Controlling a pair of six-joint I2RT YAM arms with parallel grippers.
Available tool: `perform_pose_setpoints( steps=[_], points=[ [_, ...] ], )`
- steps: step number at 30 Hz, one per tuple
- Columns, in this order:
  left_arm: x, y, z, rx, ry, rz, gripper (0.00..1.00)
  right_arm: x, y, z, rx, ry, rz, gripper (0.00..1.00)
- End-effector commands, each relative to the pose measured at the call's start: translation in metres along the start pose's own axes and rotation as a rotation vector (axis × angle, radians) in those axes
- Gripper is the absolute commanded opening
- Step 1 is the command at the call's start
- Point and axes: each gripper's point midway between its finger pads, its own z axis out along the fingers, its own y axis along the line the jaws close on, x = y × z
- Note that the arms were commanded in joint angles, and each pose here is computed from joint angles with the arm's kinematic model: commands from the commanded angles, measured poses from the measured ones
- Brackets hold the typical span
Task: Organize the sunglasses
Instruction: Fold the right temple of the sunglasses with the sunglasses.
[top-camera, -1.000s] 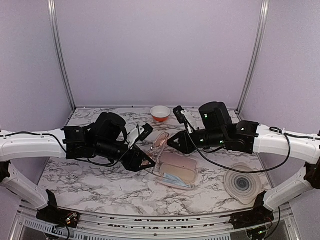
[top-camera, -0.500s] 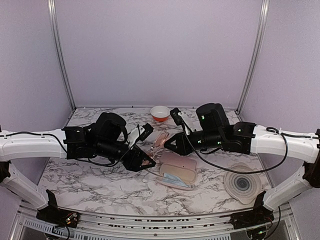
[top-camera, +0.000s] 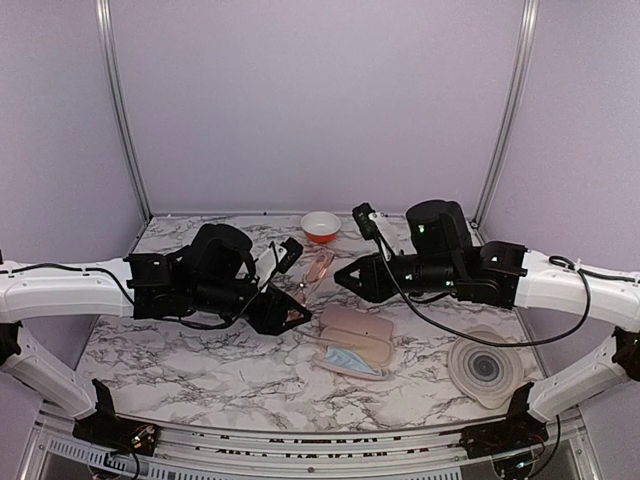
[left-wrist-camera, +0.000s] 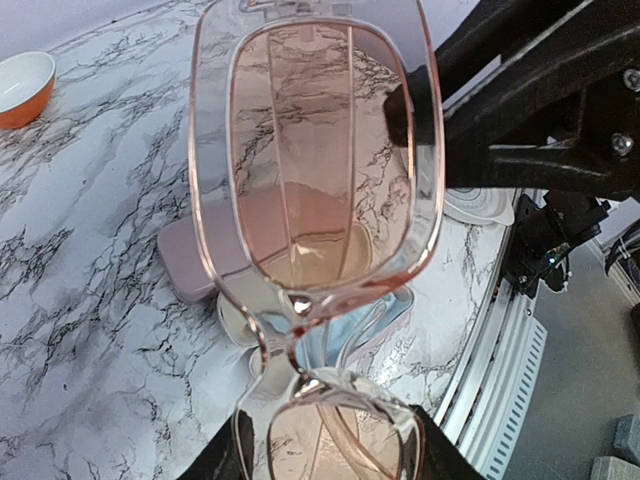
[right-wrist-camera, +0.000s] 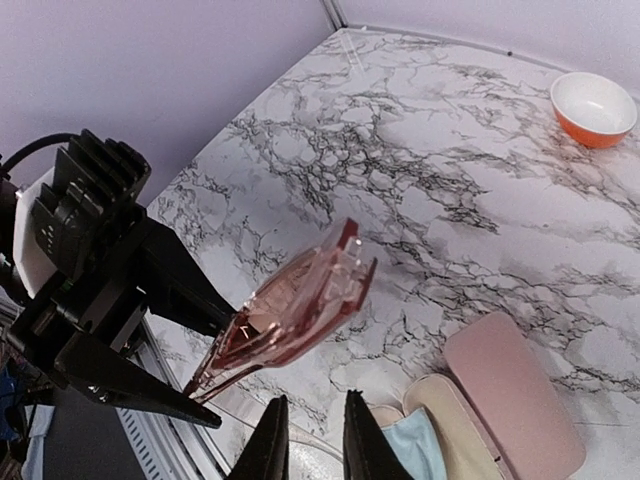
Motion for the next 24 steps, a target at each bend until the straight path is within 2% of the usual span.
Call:
perform_pose_setpoints(
  steps=[1,7,11,19,24],
  points=[
    [-0.03,0.004,-0.007,-0.06,-0.102,-0.014,0.29,-0.017,-0.006,-0.022,0.069,-0.072,-0.016,0.2],
    [-0.05,0.016,-0.025,-0.137,-0.184,-0.022,0.29,-0.018,-0.023,-0.048,0.161,-0.111,-0.021,0.22],
    [-0.064,0.02,-0.035,-0.162,-0.226,-0.015,0.29,-0.001,-0.032,-0.057,0.186,-0.093,-0.007,0.22],
    [-0.09,0.02,-0.052,-0.188,-0.305,-0.026,0.28,0.047,-0.05,-0.056,0.192,-0.038,0.084,0.22],
    [-0.108,0.014,-0.062,-0.169,-0.367,-0.067,0.28,0.061,-0.049,-0.048,0.161,-0.03,0.131,0.21]
  ],
)
